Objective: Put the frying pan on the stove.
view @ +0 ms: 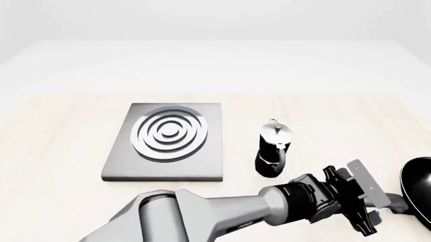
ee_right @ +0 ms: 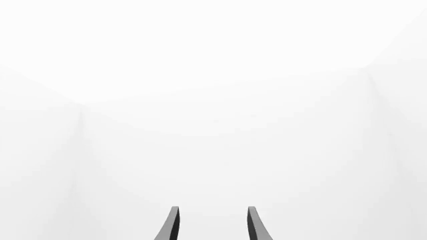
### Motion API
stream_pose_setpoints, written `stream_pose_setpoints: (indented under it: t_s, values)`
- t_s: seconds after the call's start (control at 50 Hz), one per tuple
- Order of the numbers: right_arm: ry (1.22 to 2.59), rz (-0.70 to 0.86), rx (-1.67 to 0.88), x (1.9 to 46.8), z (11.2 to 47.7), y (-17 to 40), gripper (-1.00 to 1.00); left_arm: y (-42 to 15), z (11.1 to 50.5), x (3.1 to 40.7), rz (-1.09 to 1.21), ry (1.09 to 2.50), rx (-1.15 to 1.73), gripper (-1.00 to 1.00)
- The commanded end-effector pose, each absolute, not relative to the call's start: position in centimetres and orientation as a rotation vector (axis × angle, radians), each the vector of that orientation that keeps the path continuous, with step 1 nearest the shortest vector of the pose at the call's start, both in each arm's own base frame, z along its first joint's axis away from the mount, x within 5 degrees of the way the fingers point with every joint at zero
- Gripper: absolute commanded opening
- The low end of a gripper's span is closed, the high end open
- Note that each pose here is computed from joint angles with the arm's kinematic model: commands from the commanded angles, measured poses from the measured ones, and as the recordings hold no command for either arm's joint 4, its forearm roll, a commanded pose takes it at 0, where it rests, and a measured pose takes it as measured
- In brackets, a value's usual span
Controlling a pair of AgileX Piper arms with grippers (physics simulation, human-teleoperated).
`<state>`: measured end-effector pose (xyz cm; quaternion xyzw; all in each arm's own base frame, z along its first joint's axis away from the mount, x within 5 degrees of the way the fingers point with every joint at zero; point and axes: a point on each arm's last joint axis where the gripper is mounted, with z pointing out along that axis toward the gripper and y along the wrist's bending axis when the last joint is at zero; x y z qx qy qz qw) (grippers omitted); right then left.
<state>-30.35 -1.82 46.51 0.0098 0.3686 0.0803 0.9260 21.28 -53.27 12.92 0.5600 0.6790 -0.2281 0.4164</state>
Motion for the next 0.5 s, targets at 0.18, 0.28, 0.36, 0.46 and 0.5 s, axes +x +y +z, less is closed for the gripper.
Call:
stream_pose_setpoints:
  t_s: [0.18, 0.28, 0.36, 0.46, 0.5]
  values:
    - [0.755, 0.167, 0.014, -30.4, 46.5, -2.1, 1.0, -53.9, 11.6, 21.2, -0.555, 1.715, 1.44, 1.0]
    - [0.756, 0.169, 0.013, -30.4, 46.5, -2.2, 1.0, -53.9, 11.6, 21.1, -0.555, 1.713, 1.443, 1.0]
    - [0.757, 0.17, 0.011, -30.3, 46.5, -2.3, 1.0, -53.8, 11.7, 21.3, -0.551, 1.702, 1.443, 1.0]
    - [0.758, 0.17, 0.009, -30.3, 46.5, -2.3, 1.0, -53.6, 12.5, 22.1, -0.544, 1.675, 1.427, -1.0]
    - [0.758, 0.171, 0.008, -30.3, 46.5, -2.4, 1.0, -53.6, 12.8, 21.8, -0.546, 1.669, 1.43, -1.0]
